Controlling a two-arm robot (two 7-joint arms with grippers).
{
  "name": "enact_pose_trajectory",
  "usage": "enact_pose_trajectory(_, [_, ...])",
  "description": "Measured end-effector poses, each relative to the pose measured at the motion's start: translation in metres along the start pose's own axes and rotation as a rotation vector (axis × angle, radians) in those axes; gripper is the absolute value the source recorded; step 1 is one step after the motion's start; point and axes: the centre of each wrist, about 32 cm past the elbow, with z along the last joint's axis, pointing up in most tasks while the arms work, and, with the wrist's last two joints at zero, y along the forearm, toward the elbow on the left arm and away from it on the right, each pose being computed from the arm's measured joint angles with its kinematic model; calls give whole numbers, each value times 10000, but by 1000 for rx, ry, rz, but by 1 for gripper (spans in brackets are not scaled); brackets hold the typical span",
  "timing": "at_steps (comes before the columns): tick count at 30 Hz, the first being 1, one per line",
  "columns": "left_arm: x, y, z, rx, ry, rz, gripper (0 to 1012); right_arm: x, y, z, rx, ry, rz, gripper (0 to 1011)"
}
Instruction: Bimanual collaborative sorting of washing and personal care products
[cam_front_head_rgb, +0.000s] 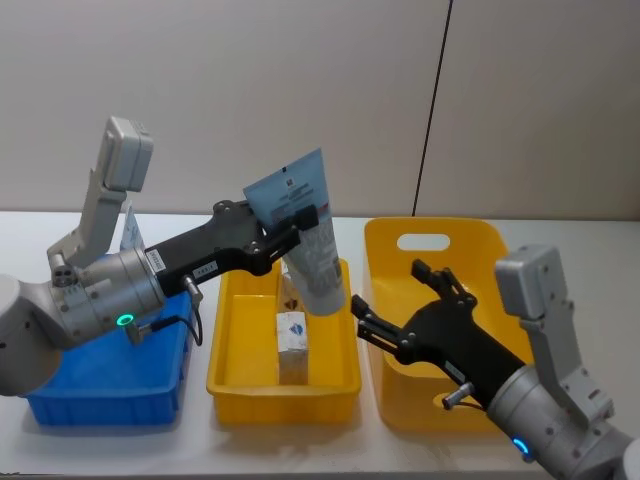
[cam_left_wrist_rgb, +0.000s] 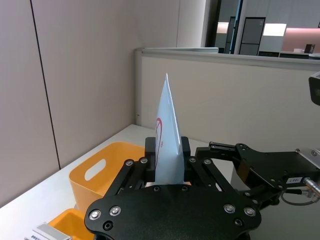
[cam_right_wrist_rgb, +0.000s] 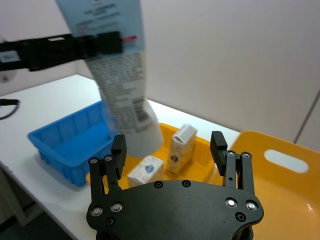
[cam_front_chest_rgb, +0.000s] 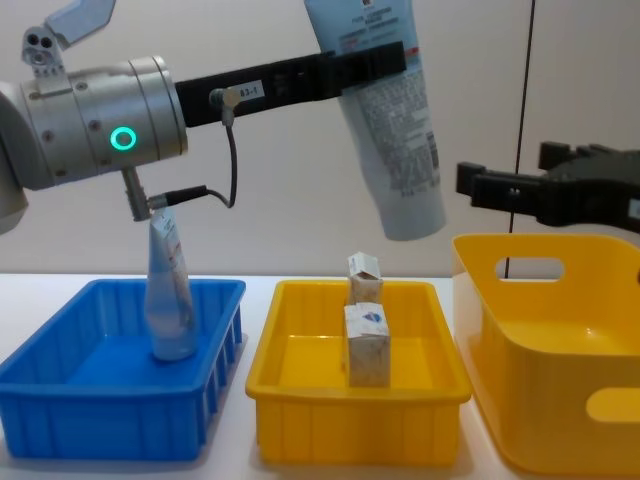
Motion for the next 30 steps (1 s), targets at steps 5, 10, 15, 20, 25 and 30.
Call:
enact_pose_trajectory(5, [4,-12,2,-1,2,-8,237,-3,37,61,7,-9,44,1002])
enact_pose_trajectory(10, [6,-18,1,-1,3,-13,237,0,67,108,13,-19,75,1002])
enact_pose_trajectory(15, [7,-23,2,-1,3,-16,237,8,110,151,18,-27,96,1002])
enact_pose_trajectory(20, [9,-27,3,-2,4,-18,237,28,167,170,13,-31,104,1002])
enact_pose_trajectory(25, [9,-29,3,-2,4,-20,237,48,231,180,6,-33,104,1002])
enact_pose_trajectory(30, [9,-32,2,-2,5,-21,237,74,315,180,-8,-34,100,1002])
